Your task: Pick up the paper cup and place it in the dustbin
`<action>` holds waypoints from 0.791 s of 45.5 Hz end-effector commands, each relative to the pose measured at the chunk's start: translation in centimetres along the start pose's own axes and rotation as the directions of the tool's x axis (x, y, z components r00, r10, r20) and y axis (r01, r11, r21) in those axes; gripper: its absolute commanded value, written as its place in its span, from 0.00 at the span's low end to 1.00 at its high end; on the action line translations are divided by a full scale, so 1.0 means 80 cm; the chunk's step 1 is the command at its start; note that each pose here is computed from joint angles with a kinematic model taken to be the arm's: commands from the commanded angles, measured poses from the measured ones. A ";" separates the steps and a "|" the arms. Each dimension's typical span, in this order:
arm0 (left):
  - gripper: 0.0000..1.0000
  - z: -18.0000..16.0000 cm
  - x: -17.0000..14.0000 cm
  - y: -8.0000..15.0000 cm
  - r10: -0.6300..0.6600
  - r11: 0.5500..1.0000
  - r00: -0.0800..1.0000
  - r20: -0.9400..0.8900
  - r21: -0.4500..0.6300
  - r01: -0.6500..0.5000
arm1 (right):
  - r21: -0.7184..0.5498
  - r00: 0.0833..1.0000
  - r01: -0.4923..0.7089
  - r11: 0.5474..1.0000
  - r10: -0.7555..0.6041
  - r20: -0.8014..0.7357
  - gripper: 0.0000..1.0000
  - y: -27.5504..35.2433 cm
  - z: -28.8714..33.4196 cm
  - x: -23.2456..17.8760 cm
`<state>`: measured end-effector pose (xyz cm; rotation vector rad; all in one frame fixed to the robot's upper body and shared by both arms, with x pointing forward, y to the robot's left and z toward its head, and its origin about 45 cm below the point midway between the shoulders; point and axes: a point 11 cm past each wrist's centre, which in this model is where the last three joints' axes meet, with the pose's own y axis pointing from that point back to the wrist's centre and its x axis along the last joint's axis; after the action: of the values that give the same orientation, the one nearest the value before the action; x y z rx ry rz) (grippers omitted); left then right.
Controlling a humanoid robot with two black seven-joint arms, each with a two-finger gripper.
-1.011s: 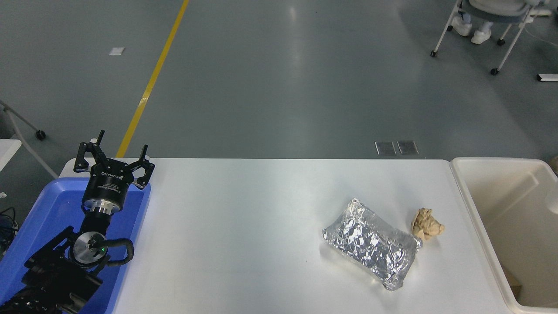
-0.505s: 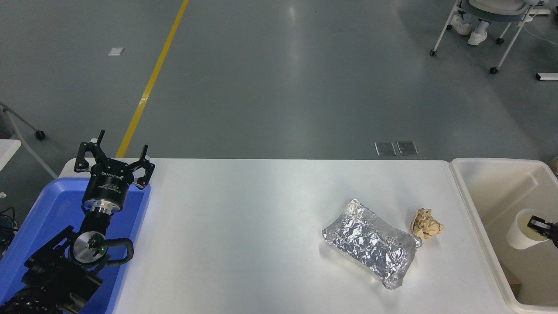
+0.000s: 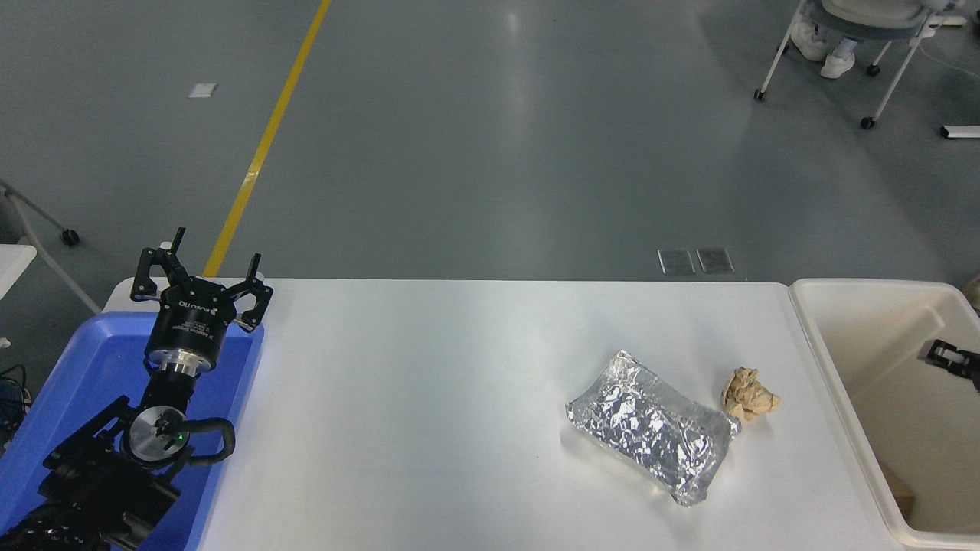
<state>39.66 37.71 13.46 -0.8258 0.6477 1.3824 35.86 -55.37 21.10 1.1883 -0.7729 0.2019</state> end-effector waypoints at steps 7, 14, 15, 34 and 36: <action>1.00 -0.001 0.001 0.001 0.001 1.000 1.000 0.000 0.002 -0.001 | 0.102 0.938 0.152 0.983 -0.111 -0.328 1.00 0.174 -0.123 0.104; 1.00 0.000 0.001 0.001 0.003 1.000 1.000 0.001 0.000 -0.003 | 0.184 0.881 0.299 0.936 -0.197 -0.430 1.00 0.236 -0.210 0.086; 1.00 0.001 0.001 0.001 0.001 1.000 1.000 0.001 0.000 -0.001 | 0.194 0.872 0.323 0.926 -0.212 -0.441 1.00 0.242 -0.221 0.081; 1.00 0.001 0.003 0.002 0.009 1.000 1.000 0.003 -0.002 -0.009 | 0.376 0.793 0.551 0.745 -0.328 -0.513 1.00 0.341 -0.394 0.025; 1.00 0.001 0.003 0.002 0.009 1.000 1.000 0.003 -0.002 -0.009 | 0.382 0.792 0.551 0.742 -0.323 -0.518 1.00 0.345 -0.402 0.024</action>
<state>39.54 37.86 13.32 -0.8249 0.6486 1.3901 38.13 -23.99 37.29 1.6420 -0.1121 0.2632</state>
